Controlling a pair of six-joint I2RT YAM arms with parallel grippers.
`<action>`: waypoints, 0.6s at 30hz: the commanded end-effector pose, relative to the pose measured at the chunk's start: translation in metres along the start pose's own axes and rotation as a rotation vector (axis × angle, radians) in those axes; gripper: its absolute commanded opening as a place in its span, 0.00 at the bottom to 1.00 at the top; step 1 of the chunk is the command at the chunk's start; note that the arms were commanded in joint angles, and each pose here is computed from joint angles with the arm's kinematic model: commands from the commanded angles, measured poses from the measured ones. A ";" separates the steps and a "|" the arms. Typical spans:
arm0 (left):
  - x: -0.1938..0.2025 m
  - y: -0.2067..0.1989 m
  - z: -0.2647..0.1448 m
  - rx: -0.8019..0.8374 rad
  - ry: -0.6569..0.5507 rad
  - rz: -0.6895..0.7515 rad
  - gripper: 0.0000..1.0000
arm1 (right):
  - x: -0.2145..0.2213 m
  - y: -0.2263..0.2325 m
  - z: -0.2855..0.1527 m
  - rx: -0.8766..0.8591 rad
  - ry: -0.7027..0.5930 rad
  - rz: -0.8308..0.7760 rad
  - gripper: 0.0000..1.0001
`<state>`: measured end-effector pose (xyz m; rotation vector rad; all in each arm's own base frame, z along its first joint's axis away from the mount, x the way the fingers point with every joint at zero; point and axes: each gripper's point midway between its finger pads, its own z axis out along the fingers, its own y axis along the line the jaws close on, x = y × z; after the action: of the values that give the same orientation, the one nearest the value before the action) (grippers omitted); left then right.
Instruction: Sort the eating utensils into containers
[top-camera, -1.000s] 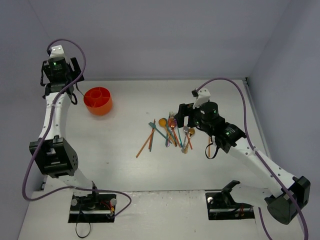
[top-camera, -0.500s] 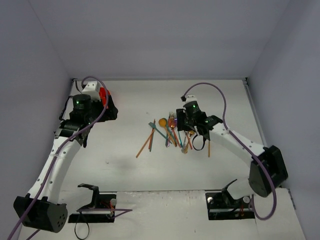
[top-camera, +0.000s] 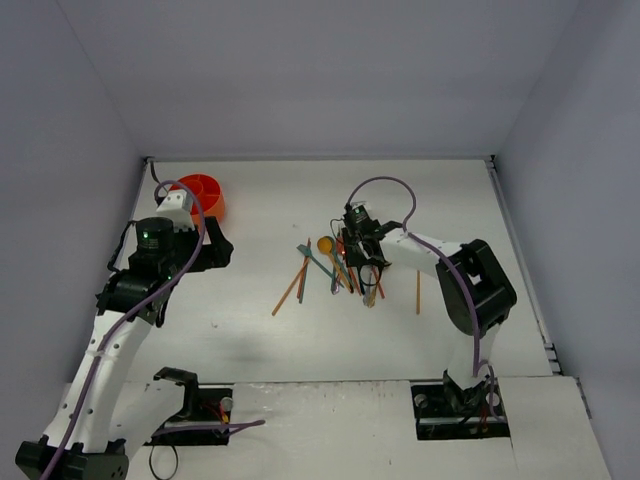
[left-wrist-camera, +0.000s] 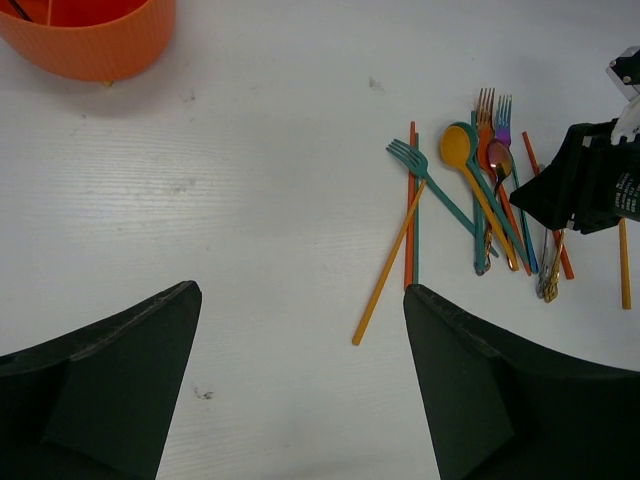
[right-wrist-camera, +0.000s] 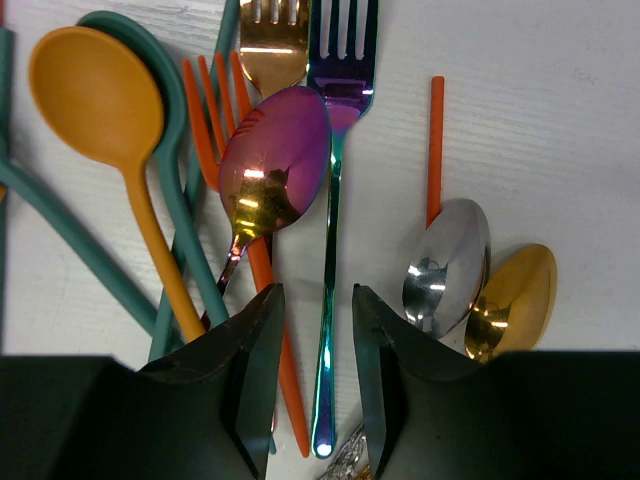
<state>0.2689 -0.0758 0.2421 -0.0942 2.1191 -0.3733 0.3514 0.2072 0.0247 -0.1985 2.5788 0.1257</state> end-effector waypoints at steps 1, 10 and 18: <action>-0.006 -0.008 -0.007 0.030 -0.014 -0.011 0.80 | -0.025 -0.004 0.007 0.050 -0.064 0.037 0.29; -0.002 -0.011 -0.012 0.045 -0.002 -0.012 0.80 | -0.012 -0.022 0.026 0.161 -0.045 0.050 0.07; -0.015 -0.022 -0.016 0.079 -0.020 -0.023 0.80 | -0.055 -0.028 -0.002 0.183 -0.161 0.011 0.00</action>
<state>0.2557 -0.0824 0.2373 -0.0853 2.1594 -0.4139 0.3770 0.1950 0.0116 -0.1161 2.5279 -0.0276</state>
